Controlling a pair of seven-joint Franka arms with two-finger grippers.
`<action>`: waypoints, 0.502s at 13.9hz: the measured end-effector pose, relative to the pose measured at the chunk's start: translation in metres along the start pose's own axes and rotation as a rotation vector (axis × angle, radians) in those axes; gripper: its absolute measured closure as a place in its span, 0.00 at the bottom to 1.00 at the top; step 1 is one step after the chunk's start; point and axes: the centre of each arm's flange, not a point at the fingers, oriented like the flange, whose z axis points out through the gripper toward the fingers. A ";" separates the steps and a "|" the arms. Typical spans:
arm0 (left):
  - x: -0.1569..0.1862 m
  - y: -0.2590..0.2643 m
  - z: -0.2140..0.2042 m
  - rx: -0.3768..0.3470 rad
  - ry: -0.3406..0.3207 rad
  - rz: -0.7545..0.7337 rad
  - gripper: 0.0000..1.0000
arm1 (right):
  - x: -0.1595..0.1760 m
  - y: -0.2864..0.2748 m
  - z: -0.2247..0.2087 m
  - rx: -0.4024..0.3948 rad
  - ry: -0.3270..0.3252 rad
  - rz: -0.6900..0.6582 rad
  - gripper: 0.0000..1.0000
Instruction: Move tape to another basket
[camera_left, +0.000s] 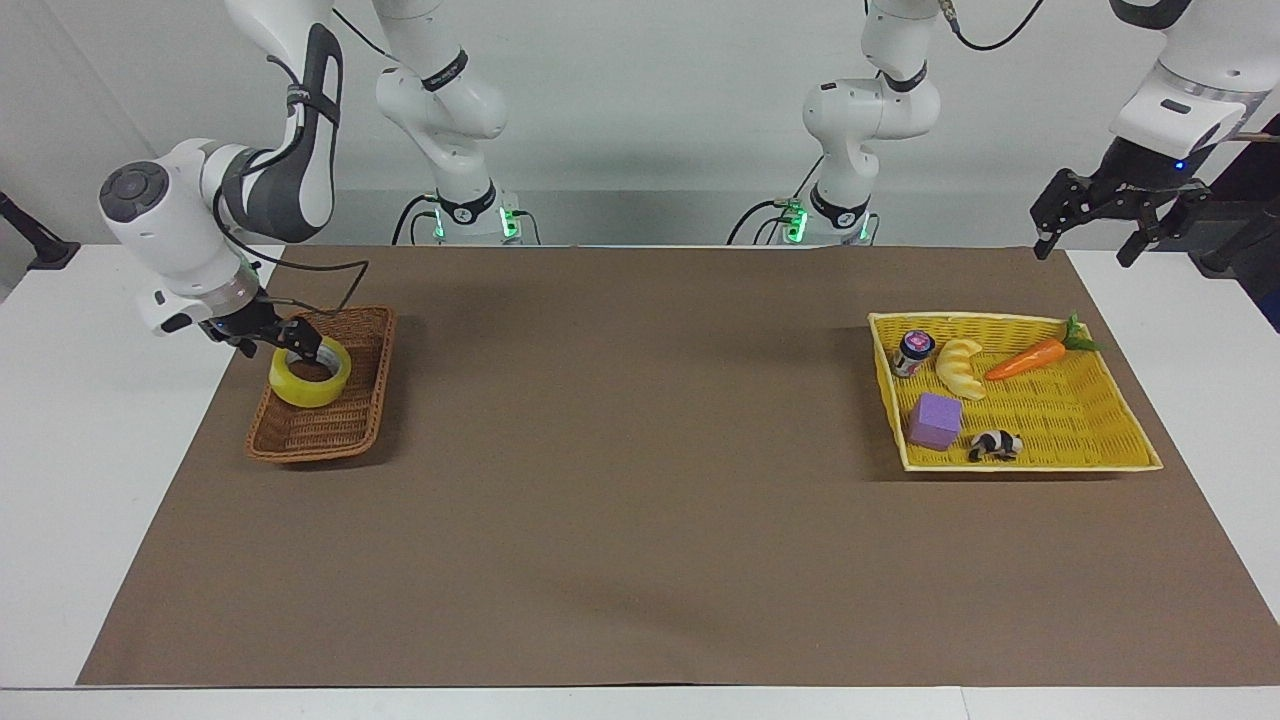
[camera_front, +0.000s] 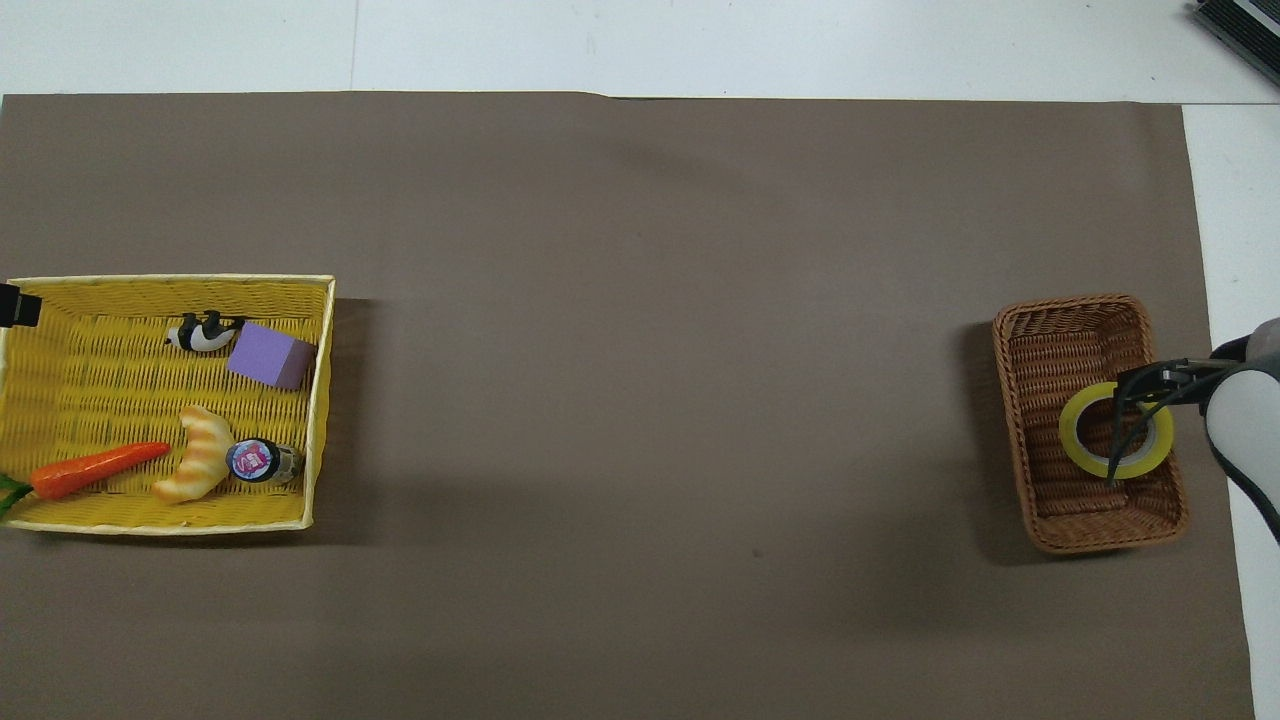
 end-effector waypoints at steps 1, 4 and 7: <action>0.000 0.000 0.000 0.000 0.000 0.000 0.00 | 0.006 -0.007 -0.013 -0.005 0.025 -0.013 0.00; 0.000 0.000 0.000 0.000 0.000 0.000 0.00 | 0.019 -0.034 -0.055 -0.013 0.072 -0.039 0.00; 0.000 0.000 0.000 0.000 0.000 0.000 0.00 | 0.026 -0.072 -0.085 -0.015 0.106 -0.060 0.00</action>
